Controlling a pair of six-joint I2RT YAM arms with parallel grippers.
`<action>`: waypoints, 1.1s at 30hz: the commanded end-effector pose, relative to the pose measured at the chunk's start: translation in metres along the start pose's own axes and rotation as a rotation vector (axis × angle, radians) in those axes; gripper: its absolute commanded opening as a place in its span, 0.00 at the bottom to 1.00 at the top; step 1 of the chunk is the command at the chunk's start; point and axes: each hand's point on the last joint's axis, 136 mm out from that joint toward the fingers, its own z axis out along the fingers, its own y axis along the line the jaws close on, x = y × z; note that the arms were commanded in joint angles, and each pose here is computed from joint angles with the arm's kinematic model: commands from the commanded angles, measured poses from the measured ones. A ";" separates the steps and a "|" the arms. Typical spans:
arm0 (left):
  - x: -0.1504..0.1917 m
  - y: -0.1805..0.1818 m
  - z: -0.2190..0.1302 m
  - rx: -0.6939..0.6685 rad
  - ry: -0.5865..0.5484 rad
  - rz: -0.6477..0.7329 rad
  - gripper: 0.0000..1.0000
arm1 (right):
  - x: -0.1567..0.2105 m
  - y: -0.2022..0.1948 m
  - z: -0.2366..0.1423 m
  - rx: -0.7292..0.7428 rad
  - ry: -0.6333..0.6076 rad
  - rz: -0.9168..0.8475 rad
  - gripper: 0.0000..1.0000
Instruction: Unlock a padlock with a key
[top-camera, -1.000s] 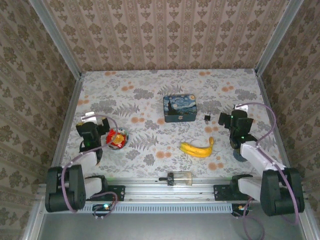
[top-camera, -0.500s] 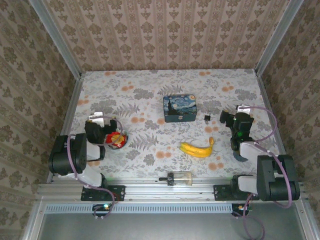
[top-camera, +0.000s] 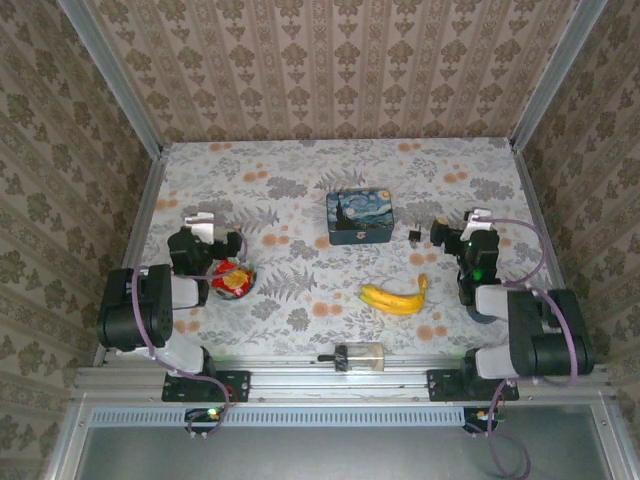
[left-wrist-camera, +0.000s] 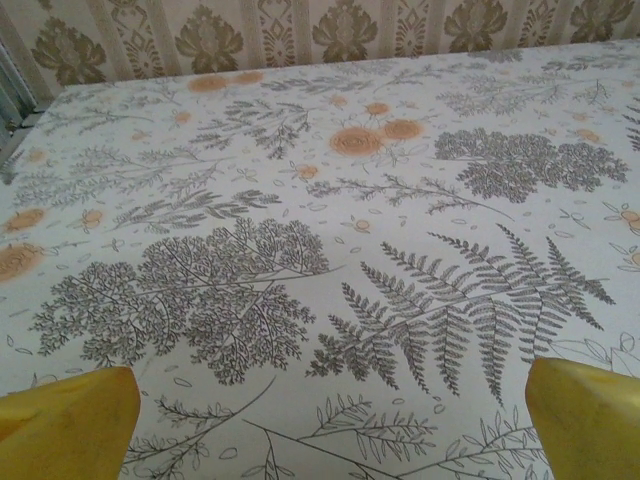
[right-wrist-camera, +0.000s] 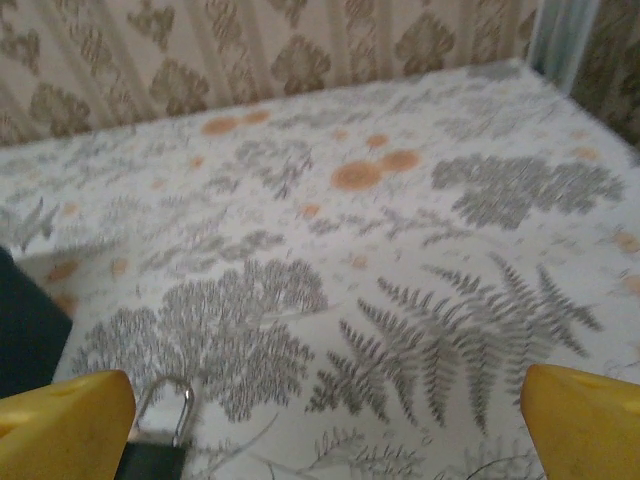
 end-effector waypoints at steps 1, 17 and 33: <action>-0.007 0.001 0.001 0.008 -0.013 0.017 1.00 | -0.001 0.020 0.011 -0.121 -0.046 -0.031 1.00; -0.005 0.013 0.003 -0.080 0.009 0.008 1.00 | 0.003 0.042 0.018 -0.211 0.043 -0.109 1.00; -0.005 0.008 0.004 -0.070 0.013 0.028 1.00 | 0.004 0.042 0.019 -0.196 0.048 -0.118 1.00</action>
